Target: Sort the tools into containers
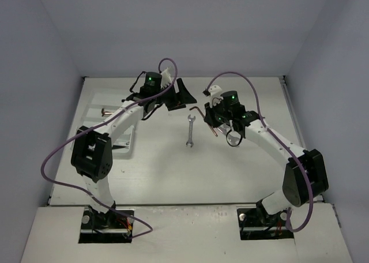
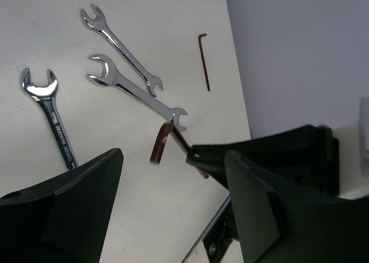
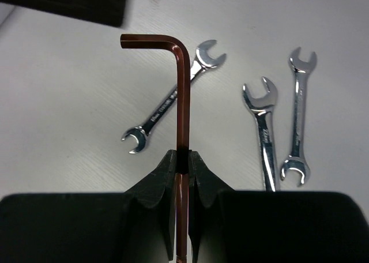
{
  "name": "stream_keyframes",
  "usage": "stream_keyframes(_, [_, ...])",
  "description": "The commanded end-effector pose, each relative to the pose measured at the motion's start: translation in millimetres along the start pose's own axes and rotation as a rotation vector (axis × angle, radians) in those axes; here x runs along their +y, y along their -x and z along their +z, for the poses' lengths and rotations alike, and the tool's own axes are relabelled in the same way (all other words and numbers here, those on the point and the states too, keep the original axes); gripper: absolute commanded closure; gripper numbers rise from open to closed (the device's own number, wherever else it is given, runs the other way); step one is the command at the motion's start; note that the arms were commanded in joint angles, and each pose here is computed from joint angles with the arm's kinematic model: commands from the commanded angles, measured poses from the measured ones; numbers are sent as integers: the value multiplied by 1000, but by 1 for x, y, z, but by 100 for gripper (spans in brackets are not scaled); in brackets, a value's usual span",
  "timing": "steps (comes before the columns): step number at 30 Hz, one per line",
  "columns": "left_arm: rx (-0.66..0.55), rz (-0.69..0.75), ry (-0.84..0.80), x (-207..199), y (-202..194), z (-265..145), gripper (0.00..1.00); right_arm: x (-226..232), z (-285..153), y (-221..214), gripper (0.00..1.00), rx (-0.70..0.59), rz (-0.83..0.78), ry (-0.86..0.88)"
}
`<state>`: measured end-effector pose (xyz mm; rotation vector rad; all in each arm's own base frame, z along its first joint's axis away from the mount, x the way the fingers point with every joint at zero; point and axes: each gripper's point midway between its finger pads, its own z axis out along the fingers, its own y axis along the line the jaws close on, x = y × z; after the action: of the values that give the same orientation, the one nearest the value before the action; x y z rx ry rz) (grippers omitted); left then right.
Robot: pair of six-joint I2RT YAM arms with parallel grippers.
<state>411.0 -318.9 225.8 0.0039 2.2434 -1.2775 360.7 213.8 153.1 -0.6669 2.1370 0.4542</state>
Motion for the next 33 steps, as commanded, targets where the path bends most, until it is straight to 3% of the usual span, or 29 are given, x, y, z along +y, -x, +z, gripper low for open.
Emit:
stream_keyframes(1, [-12, 59, -95, -34, 10, -1, 31, 23, -8, 41, 100, -147, -16, 58])
stream_keyframes(8, [26, 45, -80, -24, -3, 6, 32, 38, -5, 51, 100, -187, -9, 116])
stream_keyframes(11, [29, 32, -93, -26, -6, 5, 40, 40, -3, 54, 100, -196, -8, 122])
stream_keyframes(12, [31, 30, -95, -27, -7, 4, 44, 41, -3, 54, 100, -197, -9, 122])
stream_keyframes(14, [17, 46, -120, -32, -4, 3, 70, 41, 0, 53, 100, -197, -9, 125])
stream_keyframes(15, [18, 43, -122, -33, -4, 3, 75, 42, 0, 54, 100, -197, -11, 126])
stream_keyframes(19, [21, 19, -149, -37, -5, 2, 91, 45, 2, 54, 100, -200, -16, 121])
stream_keyframes(22, [25, 12, -165, -40, -7, 1, 97, 45, 4, 53, 98, -198, 7, 112])
stream_keyframes(24, [27, 7, -167, -39, -7, 0, 99, 44, 4, 54, 87, -200, 13, 106])
stream_keyframes(26, [20, 3, -164, -36, -4, -2, 100, 40, 2, 56, 55, -207, 21, 81])
stream_keyframes(28, [-1, -15, -150, -26, 5, -8, 100, 32, -2, 58, 39, -216, 39, 38])
stream_keyframes(30, [-40, -44, -129, -8, 23, -19, 100, 19, -9, 60, 30, -226, 57, -14])
stream_keyframes(33, [-116, -86, -93, 23, 55, -47, 100, -8, -22, 53, 25, -212, 90, -123])
